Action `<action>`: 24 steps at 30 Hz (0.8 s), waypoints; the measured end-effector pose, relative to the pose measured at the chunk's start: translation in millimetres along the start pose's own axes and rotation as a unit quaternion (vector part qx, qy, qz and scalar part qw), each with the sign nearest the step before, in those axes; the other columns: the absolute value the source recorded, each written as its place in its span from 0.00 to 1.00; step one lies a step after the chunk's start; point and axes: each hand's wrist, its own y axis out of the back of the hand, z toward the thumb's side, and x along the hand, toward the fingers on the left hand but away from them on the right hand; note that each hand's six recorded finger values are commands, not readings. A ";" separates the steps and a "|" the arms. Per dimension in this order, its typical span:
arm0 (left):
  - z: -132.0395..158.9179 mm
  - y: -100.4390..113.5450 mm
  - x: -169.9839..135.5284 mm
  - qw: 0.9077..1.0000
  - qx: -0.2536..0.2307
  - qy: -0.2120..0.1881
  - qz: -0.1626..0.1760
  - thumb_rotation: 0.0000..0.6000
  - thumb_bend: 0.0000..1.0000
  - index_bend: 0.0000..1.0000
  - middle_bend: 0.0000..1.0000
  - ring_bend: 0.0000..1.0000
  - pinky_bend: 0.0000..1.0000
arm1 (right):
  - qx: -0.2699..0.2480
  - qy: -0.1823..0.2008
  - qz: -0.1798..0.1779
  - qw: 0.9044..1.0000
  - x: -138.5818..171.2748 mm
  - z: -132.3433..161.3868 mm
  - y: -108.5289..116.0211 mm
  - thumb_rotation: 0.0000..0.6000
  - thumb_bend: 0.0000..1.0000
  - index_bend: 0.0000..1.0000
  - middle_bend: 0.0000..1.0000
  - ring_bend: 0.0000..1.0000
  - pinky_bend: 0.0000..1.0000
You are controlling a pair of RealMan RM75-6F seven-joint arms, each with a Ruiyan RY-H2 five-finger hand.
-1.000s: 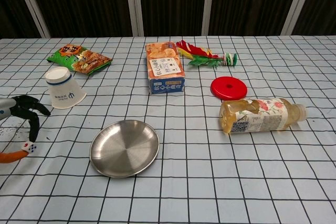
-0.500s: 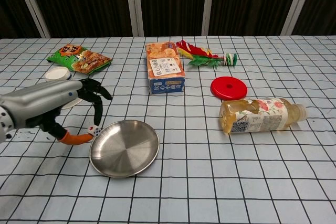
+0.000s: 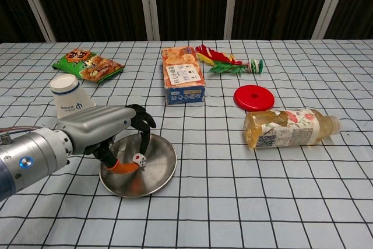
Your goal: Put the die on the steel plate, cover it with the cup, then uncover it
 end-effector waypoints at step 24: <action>0.7 -12.4 -0.8 0.999 -0.009 -0.007 -0.049 1.00 0.28 0.00 0.00 0.00 0.09 | -0.002 -0.004 0.003 1.000 -1.2 -2.7 -1.2 1.00 0.06 0.20 0.14 0.13 0.00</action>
